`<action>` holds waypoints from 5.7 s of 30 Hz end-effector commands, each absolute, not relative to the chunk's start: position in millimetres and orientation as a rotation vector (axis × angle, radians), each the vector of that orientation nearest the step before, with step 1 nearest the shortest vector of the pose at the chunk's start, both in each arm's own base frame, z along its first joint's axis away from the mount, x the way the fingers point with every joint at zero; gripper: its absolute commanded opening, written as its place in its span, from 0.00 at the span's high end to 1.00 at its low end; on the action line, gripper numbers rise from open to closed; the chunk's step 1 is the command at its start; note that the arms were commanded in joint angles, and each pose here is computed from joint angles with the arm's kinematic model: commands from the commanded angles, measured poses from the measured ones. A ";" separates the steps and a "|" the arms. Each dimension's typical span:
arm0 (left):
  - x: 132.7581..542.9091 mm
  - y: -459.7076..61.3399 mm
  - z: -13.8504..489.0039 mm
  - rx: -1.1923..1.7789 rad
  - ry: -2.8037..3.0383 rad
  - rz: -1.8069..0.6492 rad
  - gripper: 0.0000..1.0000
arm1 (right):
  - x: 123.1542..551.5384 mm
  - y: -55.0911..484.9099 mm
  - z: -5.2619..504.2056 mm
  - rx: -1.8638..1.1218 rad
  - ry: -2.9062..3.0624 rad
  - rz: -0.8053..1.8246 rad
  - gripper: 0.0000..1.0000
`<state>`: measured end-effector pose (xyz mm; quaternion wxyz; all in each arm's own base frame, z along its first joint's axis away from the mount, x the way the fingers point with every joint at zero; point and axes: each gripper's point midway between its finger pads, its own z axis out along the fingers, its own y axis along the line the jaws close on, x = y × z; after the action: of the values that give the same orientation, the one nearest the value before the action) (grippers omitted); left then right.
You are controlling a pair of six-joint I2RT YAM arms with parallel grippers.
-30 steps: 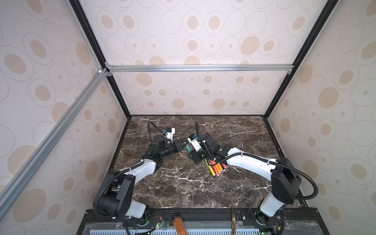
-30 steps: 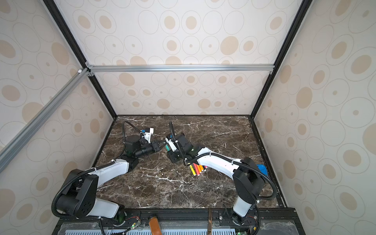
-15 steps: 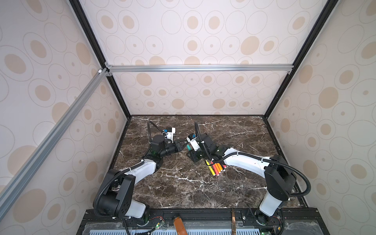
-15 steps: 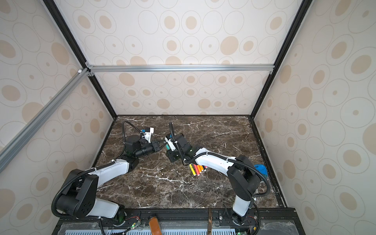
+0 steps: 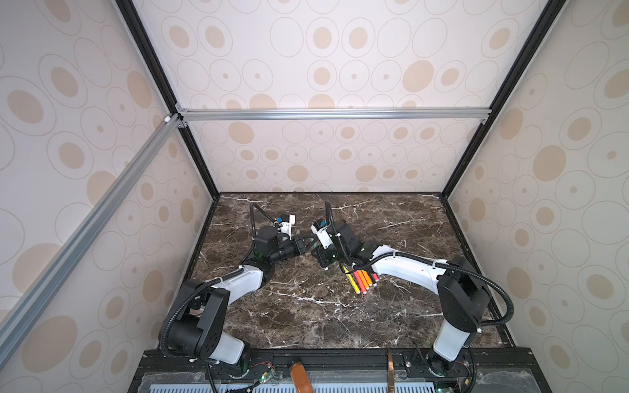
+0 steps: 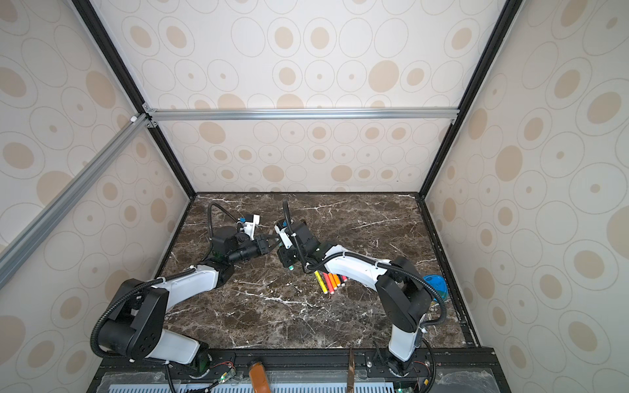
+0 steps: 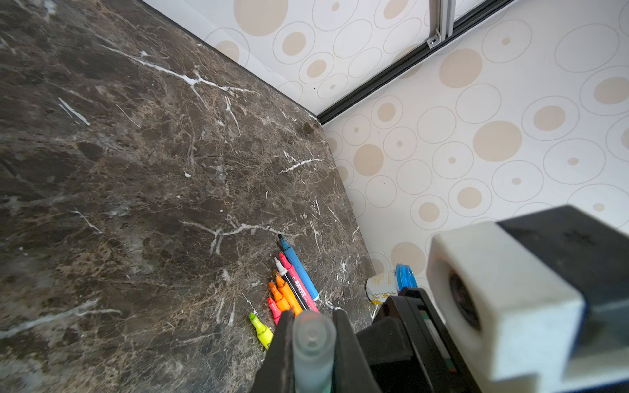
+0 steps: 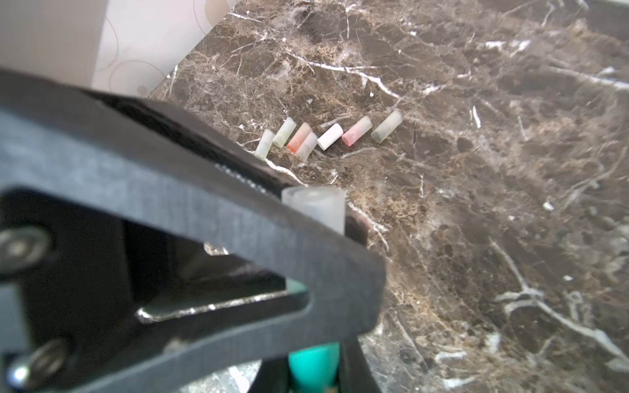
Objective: Remove pen caps from pens
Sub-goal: Open the pen cap on the pen, then place the pen at the center of the table, then place the pen cap at the middle-left of the table, then reset both arms
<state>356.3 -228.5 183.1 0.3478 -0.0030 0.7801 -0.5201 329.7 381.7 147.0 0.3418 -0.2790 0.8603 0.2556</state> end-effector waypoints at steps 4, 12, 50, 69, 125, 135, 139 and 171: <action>363.2 -238.1 211.4 0.050 1.946 -1.376 1.00 | 329.2 382.2 136.1 -0.729 2.268 0.673 1.00; 384.1 -236.9 229.5 0.083 1.927 -1.307 1.00 | 306.7 363.0 112.6 -0.763 2.328 0.663 1.00; 389.6 -67.7 184.7 -0.138 2.283 -0.512 1.00 | 276.6 294.1 27.5 -0.712 2.703 0.217 1.00; 361.6 -31.7 141.2 -0.263 2.356 -0.363 1.00 | 287.5 254.7 15.7 -0.706 2.729 -0.049 0.73; 396.9 -11.7 18.5 -0.402 2.586 -0.239 0.84 | 299.1 258.1 112.5 -0.651 2.512 0.137 0.70; 395.4 -8.6 30.5 -0.398 2.566 -0.240 0.71 | 300.2 261.3 111.2 -0.654 2.518 0.145 0.70; 396.8 -8.3 43.0 -0.389 2.537 -0.244 0.65 | 300.2 260.6 111.4 -0.654 2.517 0.143 0.67; 284.7 69.4 152.6 -0.397 1.559 0.228 0.00 | 327.0 35.7 144.4 -0.047 1.916 -0.400 0.00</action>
<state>276.2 66.6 91.0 0.5844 -0.2039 0.7807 0.0858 309.4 50.0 123.6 0.4972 -0.0762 0.8485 -0.1642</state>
